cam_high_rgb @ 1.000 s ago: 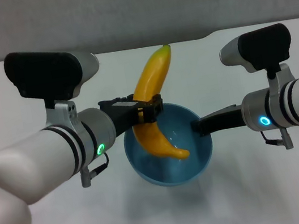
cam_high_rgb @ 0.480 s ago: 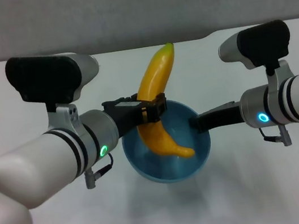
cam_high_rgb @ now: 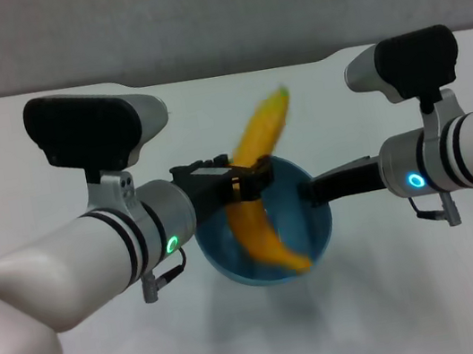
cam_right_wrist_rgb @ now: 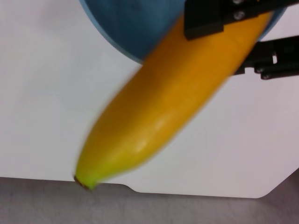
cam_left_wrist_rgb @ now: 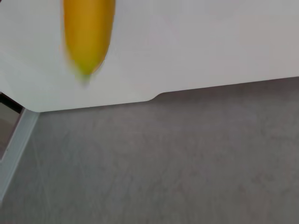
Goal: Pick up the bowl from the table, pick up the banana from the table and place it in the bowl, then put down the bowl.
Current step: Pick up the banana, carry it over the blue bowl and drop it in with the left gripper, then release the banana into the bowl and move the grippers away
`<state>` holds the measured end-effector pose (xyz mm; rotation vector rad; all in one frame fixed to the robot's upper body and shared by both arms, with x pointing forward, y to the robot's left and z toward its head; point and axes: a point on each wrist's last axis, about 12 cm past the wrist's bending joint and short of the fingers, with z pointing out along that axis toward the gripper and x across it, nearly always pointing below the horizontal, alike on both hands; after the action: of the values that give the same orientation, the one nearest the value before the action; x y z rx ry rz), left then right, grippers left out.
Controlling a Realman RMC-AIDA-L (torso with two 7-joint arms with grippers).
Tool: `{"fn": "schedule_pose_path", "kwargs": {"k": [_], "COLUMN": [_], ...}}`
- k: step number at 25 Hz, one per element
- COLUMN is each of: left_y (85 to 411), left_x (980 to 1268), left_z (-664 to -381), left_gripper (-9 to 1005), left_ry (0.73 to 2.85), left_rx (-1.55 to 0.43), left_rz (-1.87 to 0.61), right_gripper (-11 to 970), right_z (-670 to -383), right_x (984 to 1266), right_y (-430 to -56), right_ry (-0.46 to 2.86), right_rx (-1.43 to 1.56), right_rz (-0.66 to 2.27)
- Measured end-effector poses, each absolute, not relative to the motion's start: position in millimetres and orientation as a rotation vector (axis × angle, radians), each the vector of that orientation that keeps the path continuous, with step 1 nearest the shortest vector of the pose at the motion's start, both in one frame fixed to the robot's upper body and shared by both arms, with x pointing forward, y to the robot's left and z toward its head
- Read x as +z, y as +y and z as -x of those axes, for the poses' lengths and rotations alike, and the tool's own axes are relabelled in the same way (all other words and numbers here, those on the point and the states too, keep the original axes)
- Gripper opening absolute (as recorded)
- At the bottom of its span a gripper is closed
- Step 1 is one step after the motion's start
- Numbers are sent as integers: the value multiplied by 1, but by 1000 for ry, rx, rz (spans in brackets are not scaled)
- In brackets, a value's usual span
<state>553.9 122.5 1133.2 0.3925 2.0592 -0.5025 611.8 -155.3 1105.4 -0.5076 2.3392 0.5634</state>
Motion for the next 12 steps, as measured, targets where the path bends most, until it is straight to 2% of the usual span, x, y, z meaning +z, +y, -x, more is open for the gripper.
{"fn": "schedule_pose_path", "kwargs": {"k": [7, 12], "left_y": [125, 143], "left_x": [1134, 1139], "left_z": [-556, -562], "left_gripper": [610, 780], "left_ry": [2064, 2076], "left_rx": [-497, -441], "left_rz": [-379, -332], "right_gripper": [108, 110], "right_z": [-612, -612], "right_x": [1104, 1099], "right_y": [-157, -163], "right_ry": [2346, 2378], "right_rx": [560, 558], "right_rz": [506, 487]}}
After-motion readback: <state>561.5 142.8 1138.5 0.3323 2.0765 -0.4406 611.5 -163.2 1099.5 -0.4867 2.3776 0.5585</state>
